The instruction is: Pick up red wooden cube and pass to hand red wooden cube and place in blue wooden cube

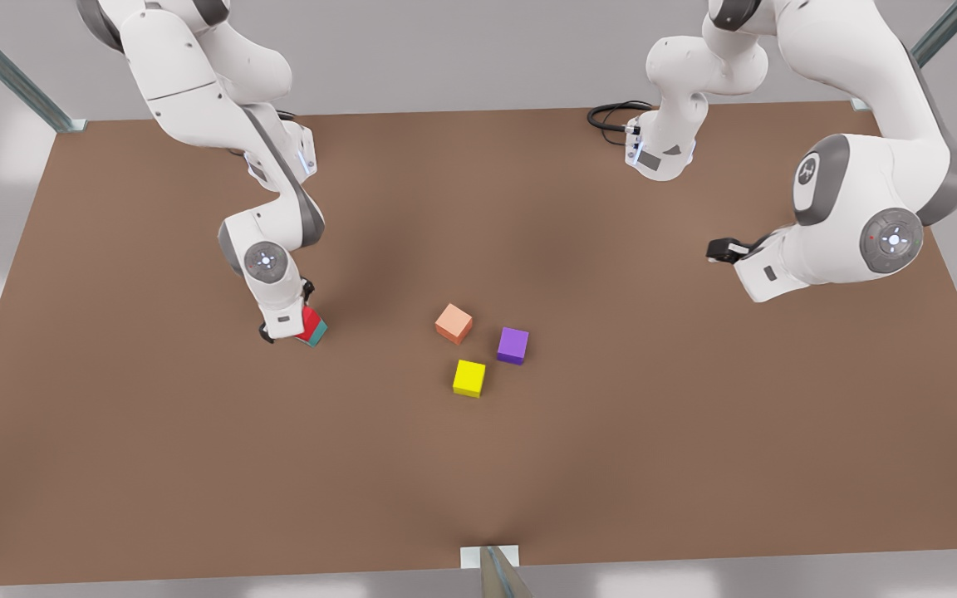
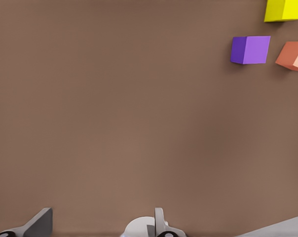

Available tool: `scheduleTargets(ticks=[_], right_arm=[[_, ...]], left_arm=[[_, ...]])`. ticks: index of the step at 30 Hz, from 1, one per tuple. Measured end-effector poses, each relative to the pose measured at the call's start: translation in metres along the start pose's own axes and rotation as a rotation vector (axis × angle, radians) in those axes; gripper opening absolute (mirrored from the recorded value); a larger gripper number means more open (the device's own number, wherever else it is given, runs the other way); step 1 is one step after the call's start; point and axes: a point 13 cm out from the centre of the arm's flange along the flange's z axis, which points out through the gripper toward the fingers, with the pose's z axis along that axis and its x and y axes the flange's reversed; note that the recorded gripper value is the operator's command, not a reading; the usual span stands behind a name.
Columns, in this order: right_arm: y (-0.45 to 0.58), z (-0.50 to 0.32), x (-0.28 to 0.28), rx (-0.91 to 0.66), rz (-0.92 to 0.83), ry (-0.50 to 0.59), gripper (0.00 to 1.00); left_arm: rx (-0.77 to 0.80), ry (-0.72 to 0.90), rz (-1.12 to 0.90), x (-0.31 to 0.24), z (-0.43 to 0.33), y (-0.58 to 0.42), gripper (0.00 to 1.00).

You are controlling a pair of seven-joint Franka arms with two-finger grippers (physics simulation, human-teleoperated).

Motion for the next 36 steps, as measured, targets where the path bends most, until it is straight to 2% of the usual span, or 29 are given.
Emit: scheduleTargets(ticks=[15,19,22,26,29,31,33,36], right_arm=[[-0.001,-0.041,-0.04,-0.038,0.057,-0.063,1.0],[-0.035,-0.091,-0.076,-0.056,0.109,-0.122,1.0],[-0.103,-0.136,-0.113,-0.094,0.2,-0.169,1.0],[-0.173,-0.147,-0.053,-0.099,0.442,-0.087,1.0],[-0.21,-0.207,-0.017,-0.075,0.587,-0.101,1.0],[-0.211,-0.258,0.019,-0.074,0.669,-0.101,1.0],[-0.202,-0.295,0.079,-0.104,0.773,-0.084,1.0],[-0.158,-0.308,0.136,-0.183,0.876,-0.025,1.0]], left_arm=[[0.001,0.001,0.006,-0.001,0.001,-0.002,1.0],[0.002,0.001,0.006,-0.001,0.001,-0.001,1.0],[0.002,0.001,0.006,-0.001,0.001,-0.001,1.0],[0.001,0.0,0.004,0.0,0.0,0.0,1.0],[0.0,0.002,0.007,0.001,0.0,-0.002,1.0],[0.0,0.004,0.01,0.0,0.001,-0.003,1.0],[-0.001,0.004,0.01,0.0,0.001,-0.003,1.0],[-0.002,0.004,0.012,0.0,0.001,-0.004,1.0]])
